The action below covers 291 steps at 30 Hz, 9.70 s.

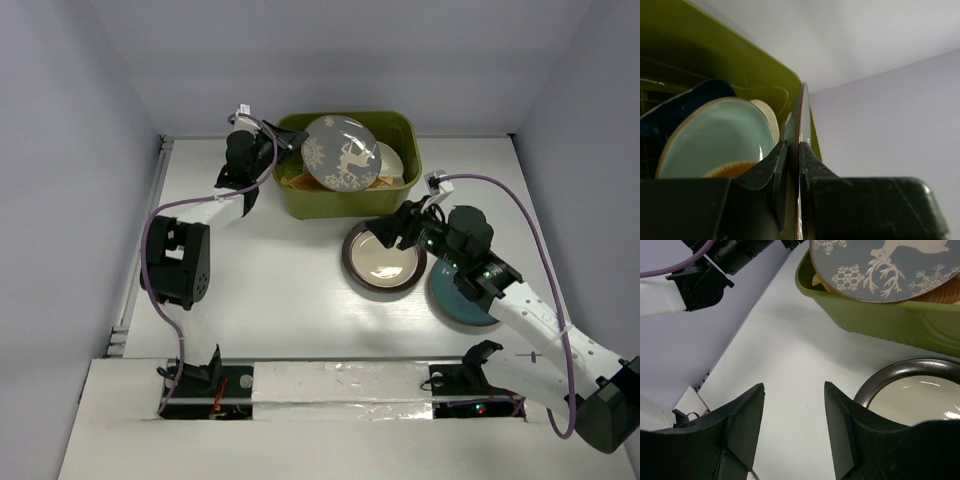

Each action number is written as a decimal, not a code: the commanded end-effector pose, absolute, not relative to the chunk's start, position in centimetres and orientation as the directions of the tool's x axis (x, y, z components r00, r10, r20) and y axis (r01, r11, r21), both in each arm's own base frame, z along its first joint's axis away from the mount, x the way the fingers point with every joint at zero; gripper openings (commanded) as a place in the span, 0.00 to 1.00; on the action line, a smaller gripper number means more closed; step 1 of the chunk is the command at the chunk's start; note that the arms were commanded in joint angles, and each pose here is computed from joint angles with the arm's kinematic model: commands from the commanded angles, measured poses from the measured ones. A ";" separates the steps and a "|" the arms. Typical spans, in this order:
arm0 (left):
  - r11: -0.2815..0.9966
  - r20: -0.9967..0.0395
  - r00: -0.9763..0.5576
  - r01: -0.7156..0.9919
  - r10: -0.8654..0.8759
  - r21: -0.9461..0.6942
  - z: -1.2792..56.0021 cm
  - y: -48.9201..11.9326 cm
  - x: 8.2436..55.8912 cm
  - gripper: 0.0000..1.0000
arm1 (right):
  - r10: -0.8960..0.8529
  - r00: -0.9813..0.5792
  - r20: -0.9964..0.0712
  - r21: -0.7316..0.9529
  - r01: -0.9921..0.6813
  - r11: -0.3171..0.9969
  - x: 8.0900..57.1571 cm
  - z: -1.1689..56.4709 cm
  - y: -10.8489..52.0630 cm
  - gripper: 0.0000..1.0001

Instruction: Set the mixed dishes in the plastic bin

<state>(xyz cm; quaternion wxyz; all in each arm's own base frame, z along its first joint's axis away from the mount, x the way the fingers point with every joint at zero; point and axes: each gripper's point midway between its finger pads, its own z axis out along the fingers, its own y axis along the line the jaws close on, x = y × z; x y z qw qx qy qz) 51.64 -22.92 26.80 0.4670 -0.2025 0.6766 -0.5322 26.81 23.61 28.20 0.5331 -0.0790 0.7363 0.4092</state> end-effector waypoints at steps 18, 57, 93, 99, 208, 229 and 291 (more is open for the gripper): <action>0.408 -0.519 -0.424 0.328 -0.742 -0.852 28.0 -24.1 56.1 0.00 | 0.335 -0.370 -0.867 0.495 -0.554 0.669 27.8 29.3 23.7 0.57; 0.728 -0.716 -0.582 0.285 -0.385 -0.624 12.5 -28.6 29.6 0.12 | 0.479 -0.252 -0.841 0.541 -0.402 0.739 28.4 29.7 19.5 0.00; 0.656 -0.568 -0.757 0.255 -0.321 -0.710 4.1 -35.0 30.3 0.40 | 0.484 -0.271 -0.832 0.554 -0.397 0.731 29.0 28.7 20.1 0.35; 0.663 -0.565 -0.746 0.227 -0.353 -0.714 3.5 -34.4 30.9 0.27 | 0.483 -0.274 -0.831 0.556 -0.400 0.729 28.9 28.7 20.1 0.35; 0.443 -0.779 -0.387 0.659 -0.493 -0.608 32.8 -33.2 32.9 0.00 | 0.510 -0.190 -0.839 0.542 -0.383 0.748 24.5 33.1 15.7 0.31; 0.104 -0.509 -0.829 0.499 -0.233 -0.861 17.6 -47.7 24.3 0.22 | 0.568 -0.069 -0.820 0.562 -0.280 0.778 21.5 34.7 10.3 0.24; 0.479 -0.491 -0.859 0.494 0.143 -0.726 -0.2 -56.5 24.6 0.21 | 0.543 -0.122 -0.831 0.552 -0.305 0.776 22.8 33.0 12.3 0.34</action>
